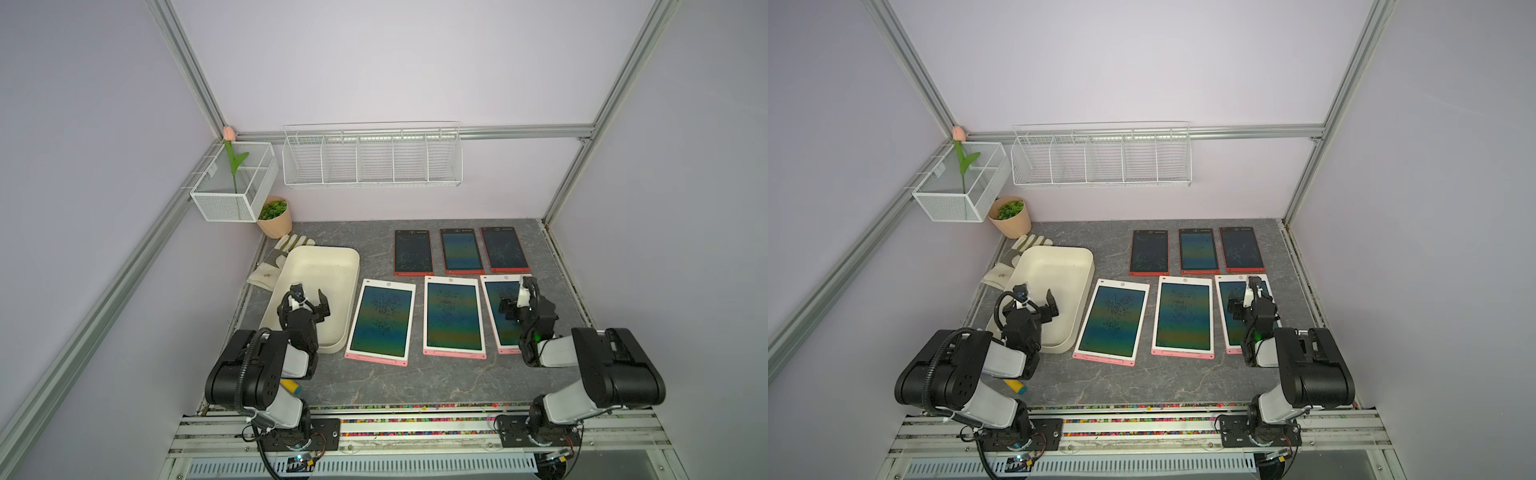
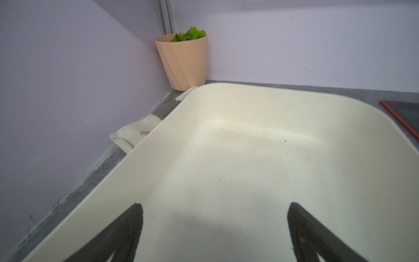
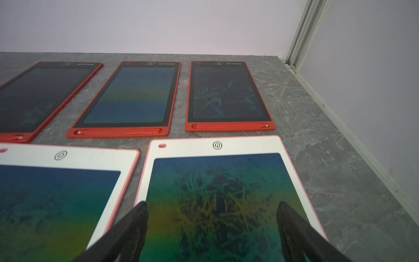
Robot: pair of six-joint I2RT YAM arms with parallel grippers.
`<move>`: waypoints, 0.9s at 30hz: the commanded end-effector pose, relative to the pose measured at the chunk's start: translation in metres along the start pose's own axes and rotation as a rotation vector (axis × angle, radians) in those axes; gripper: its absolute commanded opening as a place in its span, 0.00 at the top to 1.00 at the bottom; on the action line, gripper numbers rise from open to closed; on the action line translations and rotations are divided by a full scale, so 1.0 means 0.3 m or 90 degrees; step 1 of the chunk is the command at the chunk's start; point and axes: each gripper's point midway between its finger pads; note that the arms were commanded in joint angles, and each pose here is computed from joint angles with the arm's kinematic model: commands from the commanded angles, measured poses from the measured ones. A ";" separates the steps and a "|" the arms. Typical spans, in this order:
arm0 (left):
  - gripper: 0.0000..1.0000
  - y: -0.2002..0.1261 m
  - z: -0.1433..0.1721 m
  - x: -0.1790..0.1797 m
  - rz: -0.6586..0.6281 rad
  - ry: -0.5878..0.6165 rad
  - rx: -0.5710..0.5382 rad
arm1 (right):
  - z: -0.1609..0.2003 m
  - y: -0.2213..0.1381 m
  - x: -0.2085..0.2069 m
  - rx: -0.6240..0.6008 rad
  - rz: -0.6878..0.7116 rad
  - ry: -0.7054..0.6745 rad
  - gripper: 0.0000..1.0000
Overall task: Take out the writing tablet from the storage box
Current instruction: Reset both arms
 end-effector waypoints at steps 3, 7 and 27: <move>0.01 -0.004 -0.119 -0.038 0.048 0.012 -0.109 | -0.111 -0.047 0.003 -0.118 -0.005 0.002 0.11; 0.01 0.010 -0.129 -0.039 0.047 0.014 -0.108 | -0.111 -0.029 0.011 -0.112 -0.010 -0.002 0.11; 0.01 0.132 -0.148 -0.051 0.047 0.022 -0.022 | -0.082 0.099 0.041 0.031 -0.011 -0.019 0.11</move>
Point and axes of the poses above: each gripper's point midway between its finger pads, its own y axis out along the fingers, its own x axis along the line the jaws close on, z = x × y, and after that the axes turned 14 degrees about y, right-handed
